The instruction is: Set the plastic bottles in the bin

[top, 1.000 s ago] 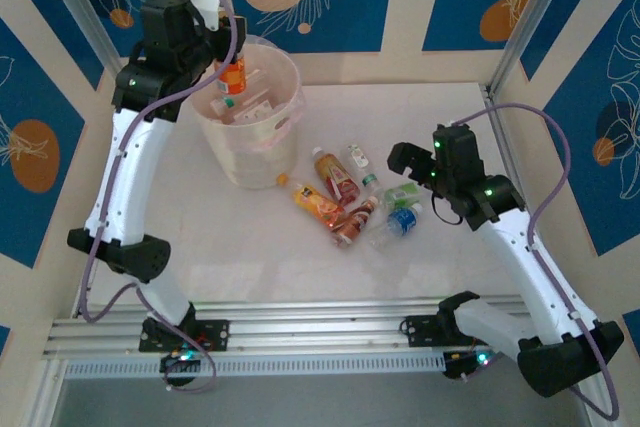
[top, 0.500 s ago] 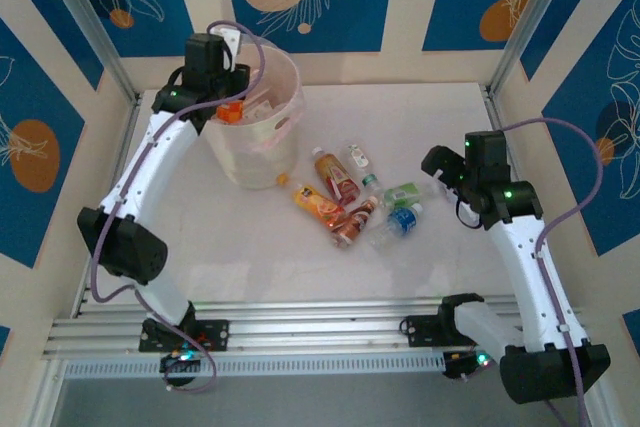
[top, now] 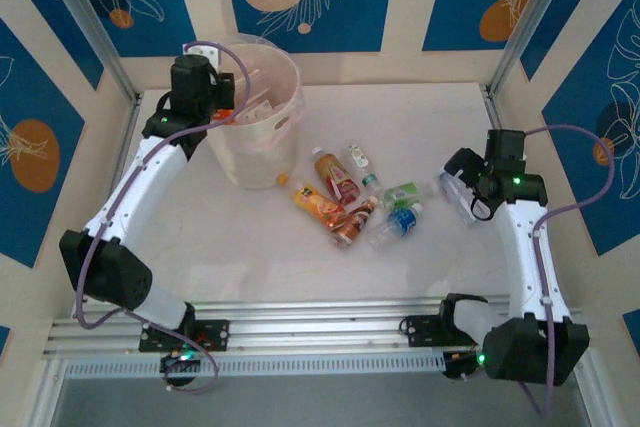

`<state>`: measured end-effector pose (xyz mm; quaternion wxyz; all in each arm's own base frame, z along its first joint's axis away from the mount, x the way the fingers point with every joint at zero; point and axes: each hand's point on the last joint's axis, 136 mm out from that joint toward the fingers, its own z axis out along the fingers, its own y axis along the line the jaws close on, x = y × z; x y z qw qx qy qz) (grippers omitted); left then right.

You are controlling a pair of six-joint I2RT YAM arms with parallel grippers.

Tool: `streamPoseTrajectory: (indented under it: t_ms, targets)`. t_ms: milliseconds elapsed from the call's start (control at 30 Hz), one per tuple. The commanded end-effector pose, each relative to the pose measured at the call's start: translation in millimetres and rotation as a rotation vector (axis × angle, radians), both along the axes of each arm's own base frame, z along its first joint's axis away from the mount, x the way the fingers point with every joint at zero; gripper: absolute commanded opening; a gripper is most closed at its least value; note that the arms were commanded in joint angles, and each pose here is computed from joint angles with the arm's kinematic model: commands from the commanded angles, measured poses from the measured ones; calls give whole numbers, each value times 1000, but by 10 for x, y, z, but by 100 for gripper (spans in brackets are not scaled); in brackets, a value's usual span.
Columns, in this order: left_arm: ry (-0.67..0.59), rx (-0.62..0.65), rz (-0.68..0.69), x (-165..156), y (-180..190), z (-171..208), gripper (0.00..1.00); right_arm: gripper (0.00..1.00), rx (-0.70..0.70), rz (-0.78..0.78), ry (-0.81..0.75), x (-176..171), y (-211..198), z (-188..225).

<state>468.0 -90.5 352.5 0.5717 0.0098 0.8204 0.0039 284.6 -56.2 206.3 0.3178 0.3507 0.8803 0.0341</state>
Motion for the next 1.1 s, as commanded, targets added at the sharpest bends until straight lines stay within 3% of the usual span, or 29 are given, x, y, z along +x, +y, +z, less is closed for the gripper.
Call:
streamPoseTrajectory:
  t_ms: [0,200,400,767,900,1067]
  targets:
    - [-16,-16,58,2,144,6,19,99,34,36,27,113,-62,-176]
    - [-4,-11,96,-14,208,-131,27,99,19,83,74,344,-180,-392]
    - [10,-21,114,-48,237,-211,46,99,12,64,134,532,-339,-642]
    - [-32,1,172,-179,382,69,77,99,88,122,223,715,-372,-949]
    - [-42,-20,146,-229,347,196,83,99,102,135,241,708,-352,-1010]
    - [-20,-64,91,-317,254,306,98,99,112,147,254,696,-335,-1047]
